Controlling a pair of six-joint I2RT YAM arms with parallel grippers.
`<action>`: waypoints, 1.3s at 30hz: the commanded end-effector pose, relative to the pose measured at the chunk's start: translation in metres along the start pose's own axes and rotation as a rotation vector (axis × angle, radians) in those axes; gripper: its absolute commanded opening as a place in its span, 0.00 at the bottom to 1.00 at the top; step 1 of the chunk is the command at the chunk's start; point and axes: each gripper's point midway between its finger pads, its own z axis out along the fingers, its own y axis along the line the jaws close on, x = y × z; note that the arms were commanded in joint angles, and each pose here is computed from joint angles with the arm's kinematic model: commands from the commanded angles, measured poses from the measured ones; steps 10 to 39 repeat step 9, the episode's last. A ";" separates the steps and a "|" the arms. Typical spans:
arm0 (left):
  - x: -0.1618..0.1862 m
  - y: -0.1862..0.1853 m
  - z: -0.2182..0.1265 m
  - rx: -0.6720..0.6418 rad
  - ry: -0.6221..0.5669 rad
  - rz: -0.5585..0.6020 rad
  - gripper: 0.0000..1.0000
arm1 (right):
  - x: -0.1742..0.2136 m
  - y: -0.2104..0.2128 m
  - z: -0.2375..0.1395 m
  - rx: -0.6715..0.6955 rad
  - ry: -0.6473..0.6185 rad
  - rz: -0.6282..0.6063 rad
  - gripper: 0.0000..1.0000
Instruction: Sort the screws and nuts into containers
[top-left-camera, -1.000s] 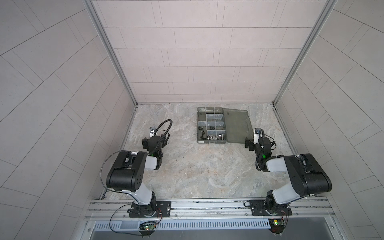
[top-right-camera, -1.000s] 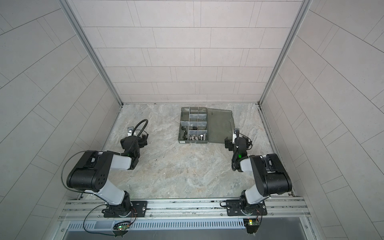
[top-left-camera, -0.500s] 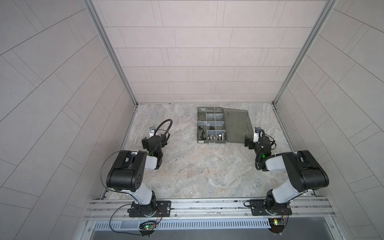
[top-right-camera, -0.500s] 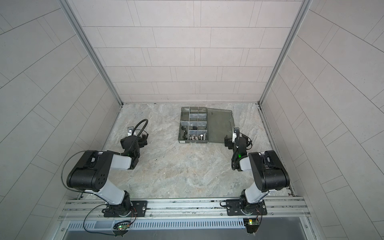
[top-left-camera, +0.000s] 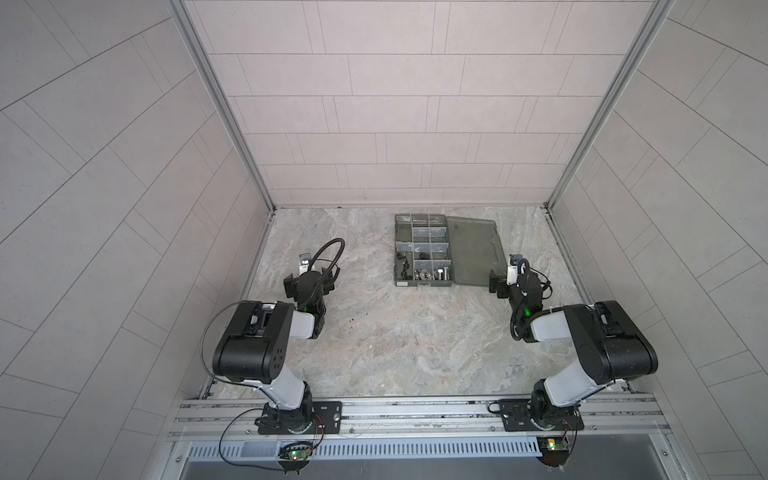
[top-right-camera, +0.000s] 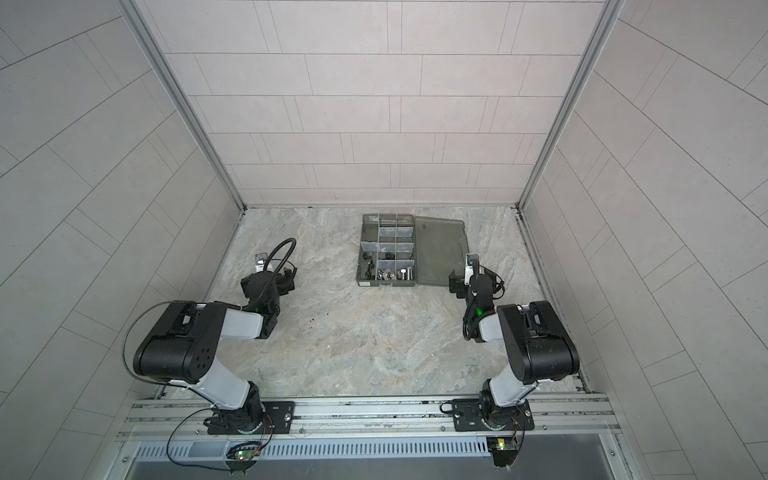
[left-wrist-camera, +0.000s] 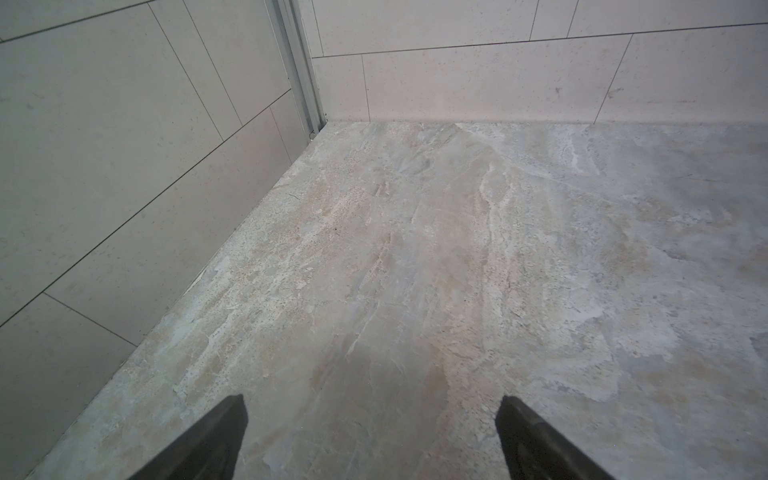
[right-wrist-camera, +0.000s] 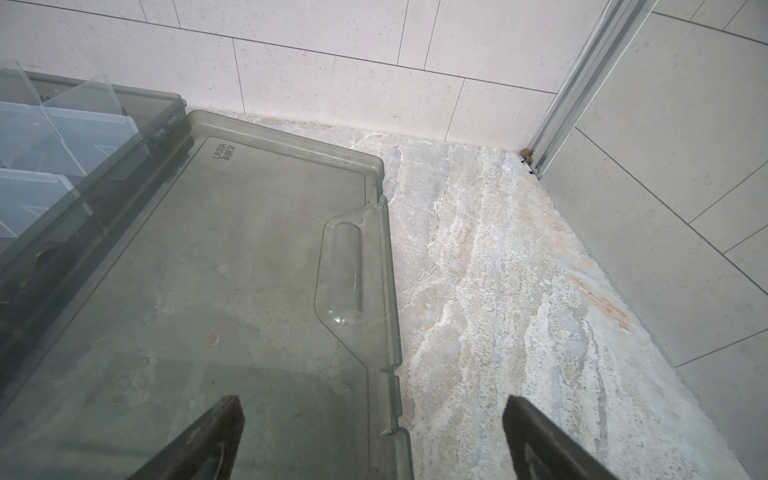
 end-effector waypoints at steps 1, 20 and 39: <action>-0.010 0.000 -0.002 -0.001 -0.032 -0.013 1.00 | -0.006 0.000 0.002 -0.003 -0.018 0.001 0.99; -0.010 0.000 -0.002 0.002 -0.029 -0.015 1.00 | -0.006 0.001 0.001 -0.004 -0.019 0.000 0.99; -0.010 0.000 -0.002 0.002 -0.029 -0.015 1.00 | -0.006 0.001 0.001 -0.004 -0.019 0.000 0.99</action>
